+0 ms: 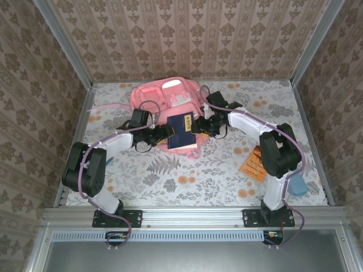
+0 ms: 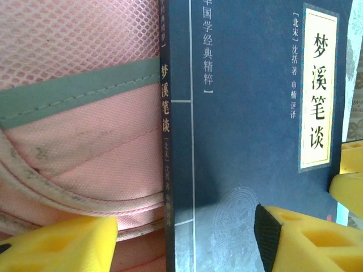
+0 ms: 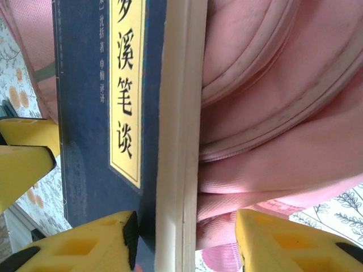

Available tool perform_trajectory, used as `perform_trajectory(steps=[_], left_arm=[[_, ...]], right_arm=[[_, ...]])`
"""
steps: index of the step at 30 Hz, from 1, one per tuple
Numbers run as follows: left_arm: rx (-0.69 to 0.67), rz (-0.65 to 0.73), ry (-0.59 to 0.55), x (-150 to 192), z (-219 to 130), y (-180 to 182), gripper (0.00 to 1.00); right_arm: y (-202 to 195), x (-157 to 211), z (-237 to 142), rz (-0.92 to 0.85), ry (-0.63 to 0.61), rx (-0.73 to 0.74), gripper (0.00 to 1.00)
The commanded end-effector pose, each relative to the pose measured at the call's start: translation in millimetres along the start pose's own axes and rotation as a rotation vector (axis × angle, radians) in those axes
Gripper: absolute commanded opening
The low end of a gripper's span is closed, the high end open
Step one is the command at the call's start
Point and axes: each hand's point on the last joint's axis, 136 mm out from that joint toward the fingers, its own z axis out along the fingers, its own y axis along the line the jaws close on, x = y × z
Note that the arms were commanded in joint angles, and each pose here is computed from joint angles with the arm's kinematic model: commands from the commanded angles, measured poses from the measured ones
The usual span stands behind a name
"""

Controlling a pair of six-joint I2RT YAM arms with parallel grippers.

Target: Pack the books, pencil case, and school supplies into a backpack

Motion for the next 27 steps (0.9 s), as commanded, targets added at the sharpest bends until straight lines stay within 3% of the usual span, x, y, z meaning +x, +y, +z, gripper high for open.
perform_trajectory(steps=[1,10,21,27], left_arm=[[0.101,0.036,0.005,-7.7,1.3,-27.3,0.64],[0.215,0.035,0.041,-1.0,-2.9,-50.0,0.54],[0.276,-0.012,0.054,1.0,0.4,-55.6,0.55],[0.270,-0.027,0.069,1.3,7.3,-50.9,0.48]], right_arm=[[-7.3,11.9,8.8,0.027,0.055,-0.007,0.45],[-23.6,18.8,21.0,0.051,0.082,0.039,0.29],[-28.4,23.1,27.1,0.059,0.096,0.042,0.23],[-27.6,21.6,24.2,0.046,0.092,0.043,0.23]])
